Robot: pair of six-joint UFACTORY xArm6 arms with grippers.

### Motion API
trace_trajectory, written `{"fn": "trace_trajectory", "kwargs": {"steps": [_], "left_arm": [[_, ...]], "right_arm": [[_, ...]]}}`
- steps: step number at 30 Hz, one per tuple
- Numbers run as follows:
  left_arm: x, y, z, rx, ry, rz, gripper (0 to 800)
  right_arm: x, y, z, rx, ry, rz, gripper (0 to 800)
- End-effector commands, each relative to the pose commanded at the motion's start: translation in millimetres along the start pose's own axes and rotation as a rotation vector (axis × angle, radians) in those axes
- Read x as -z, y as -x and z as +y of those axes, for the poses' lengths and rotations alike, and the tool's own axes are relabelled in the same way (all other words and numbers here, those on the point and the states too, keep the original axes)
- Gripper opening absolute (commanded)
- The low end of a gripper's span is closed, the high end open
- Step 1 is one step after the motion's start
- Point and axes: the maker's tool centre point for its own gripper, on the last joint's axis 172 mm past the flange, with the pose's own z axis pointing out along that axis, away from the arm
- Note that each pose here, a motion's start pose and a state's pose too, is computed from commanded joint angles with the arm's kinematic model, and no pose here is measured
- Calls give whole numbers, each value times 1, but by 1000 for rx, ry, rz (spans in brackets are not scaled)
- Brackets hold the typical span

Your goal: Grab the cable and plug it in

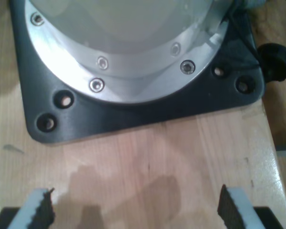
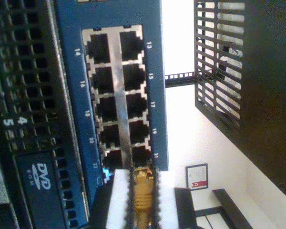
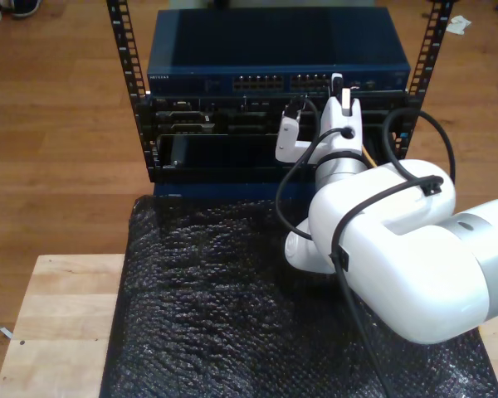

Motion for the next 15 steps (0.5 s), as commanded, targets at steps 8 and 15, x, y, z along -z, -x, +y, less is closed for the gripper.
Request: {"fn": "trace_trajectory", "kwargs": {"steps": [8,15], "left_arm": [[0,0,0,-2,0,0,800],[0,0,0,0,0,0,800]], "right_arm": [[13,-3,14,0,-52,18,303],[34,-7,18,5,-120,42,362]]}}
